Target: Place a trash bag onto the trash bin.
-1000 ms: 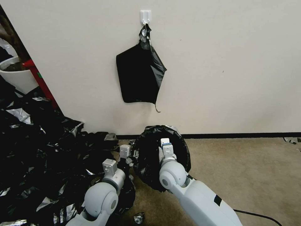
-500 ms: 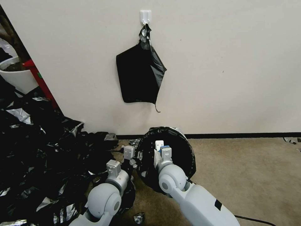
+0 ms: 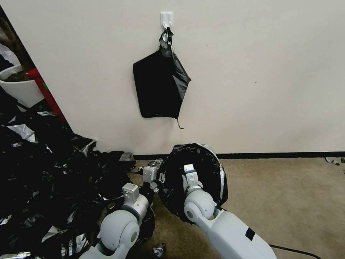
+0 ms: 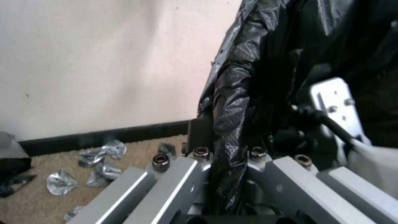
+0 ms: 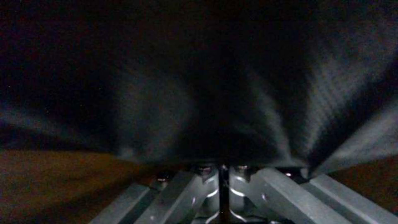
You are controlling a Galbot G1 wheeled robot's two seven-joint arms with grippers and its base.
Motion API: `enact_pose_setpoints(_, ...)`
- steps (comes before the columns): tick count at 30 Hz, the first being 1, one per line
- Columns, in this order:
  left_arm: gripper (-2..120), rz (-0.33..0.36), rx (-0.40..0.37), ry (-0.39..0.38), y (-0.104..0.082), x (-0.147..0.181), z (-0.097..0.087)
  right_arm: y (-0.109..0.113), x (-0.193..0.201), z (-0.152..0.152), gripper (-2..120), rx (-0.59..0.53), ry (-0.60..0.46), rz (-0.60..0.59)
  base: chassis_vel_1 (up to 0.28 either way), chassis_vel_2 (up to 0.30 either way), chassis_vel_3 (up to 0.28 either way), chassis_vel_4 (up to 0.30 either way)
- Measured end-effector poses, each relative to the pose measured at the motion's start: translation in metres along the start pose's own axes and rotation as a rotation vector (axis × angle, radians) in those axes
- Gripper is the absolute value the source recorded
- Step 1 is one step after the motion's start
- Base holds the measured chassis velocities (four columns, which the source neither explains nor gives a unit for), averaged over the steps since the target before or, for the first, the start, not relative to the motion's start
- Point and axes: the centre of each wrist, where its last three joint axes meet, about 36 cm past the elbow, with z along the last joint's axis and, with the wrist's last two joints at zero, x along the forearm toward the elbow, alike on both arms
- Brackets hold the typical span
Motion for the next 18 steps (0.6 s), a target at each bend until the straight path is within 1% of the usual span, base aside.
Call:
enact_pose_setpoints(4, 2, 0.0, 0.0, -0.001, 0.0, 0.0, 0.0, 0.001, 0.011, 0.002, 0, -0.024, -0.015, -0.046, 0.0, 0.0, 0.0, 0.0)
enact_pose_setpoints(7, 2, -0.001, -0.002, 0.0, 0.001, -0.001, 0.0, 0.008, 0.033, 0.002, 0, -0.142, 0.032, -0.155, 0.0, 0.0, 0.0, 0.0)
enact_pose_setpoints(8, 2, -0.001, -0.002, 0.0, 0.001, -0.001, 0.0, 0.008, 0.033, 0.002, 0, -0.142, 0.032, -0.155, 0.0, 0.0, 0.0, 0.0)
enact_pose_setpoints(9, 2, -0.002, -0.002, 0.001, 0.001, -0.001, 0.0, 0.01, 0.038, 0.002, 0, -0.18, 0.059, -0.181, 0.0, 0.0, 0.0, 0.0)
enact_pose_setpoints(10, 2, -0.002, -0.002, 0.001, 0.001, -0.001, 0.0, 0.01, 0.038, 0.002, 0, -0.18, 0.059, -0.181, 0.0, 0.0, 0.0, 0.0)
enact_pose_setpoints(11, 2, -0.002, -0.001, 0.002, 0.001, -0.001, 0.0, 0.011, 0.041, 0.002, 0, -0.196, 0.082, -0.191, 0.0, 0.0, 0.0, 0.0)
enact_pose_setpoints(13, 2, 0.0, 0.001, 0.002, 0.0, -0.001, 0.001, 0.013, 0.041, 0.004, 0, -0.19, 0.123, -0.19, 0.0, 0.0, 0.0, 0.0)
enact_pose_setpoints(17, 2, 0.002, 0.002, 0.001, -0.001, 0.0, 0.001, 0.013, 0.04, 0.005, 0, -0.181, 0.137, -0.183, 0.0, 0.0, 0.0, 0.0)
enact_pose_setpoints(18, 2, 0.005, 0.003, -0.002, -0.002, 0.001, -0.001, 0.011, 0.034, 0.01, 0, -0.149, 0.165, -0.154, 0.0, 0.0, 0.0, 0.0)
